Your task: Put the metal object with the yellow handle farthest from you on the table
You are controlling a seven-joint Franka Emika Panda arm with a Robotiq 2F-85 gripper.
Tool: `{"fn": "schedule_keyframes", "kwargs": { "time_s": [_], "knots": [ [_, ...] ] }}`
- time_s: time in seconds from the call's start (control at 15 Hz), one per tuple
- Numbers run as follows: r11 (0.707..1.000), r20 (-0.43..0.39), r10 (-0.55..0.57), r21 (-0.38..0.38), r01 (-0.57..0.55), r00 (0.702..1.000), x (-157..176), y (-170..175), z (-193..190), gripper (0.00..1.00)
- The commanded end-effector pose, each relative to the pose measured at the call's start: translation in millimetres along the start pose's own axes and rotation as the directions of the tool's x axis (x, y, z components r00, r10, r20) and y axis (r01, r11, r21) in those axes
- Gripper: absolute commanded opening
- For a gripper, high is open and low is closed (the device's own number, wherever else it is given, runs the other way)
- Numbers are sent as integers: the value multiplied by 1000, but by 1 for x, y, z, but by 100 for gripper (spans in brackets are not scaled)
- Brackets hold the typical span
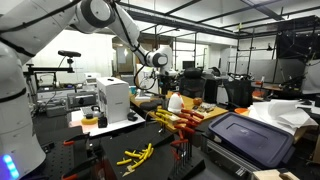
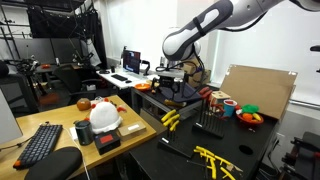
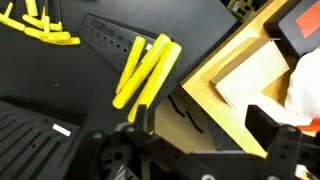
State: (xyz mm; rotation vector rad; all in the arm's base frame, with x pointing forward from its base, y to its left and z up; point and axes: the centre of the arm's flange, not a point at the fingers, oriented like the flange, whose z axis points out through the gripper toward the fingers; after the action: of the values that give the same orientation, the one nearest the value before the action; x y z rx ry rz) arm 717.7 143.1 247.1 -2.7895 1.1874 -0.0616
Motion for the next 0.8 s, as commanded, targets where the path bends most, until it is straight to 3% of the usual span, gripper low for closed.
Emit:
{"fn": "schedule_keyframes", "kwargs": {
  "time_s": [0.0,0.73],
  "knots": [
    [998,20,53,-34,-53,998,27,-14,21,100],
    [986,103,110,-135,-96,989,68,9,87,100]
  ]
}}
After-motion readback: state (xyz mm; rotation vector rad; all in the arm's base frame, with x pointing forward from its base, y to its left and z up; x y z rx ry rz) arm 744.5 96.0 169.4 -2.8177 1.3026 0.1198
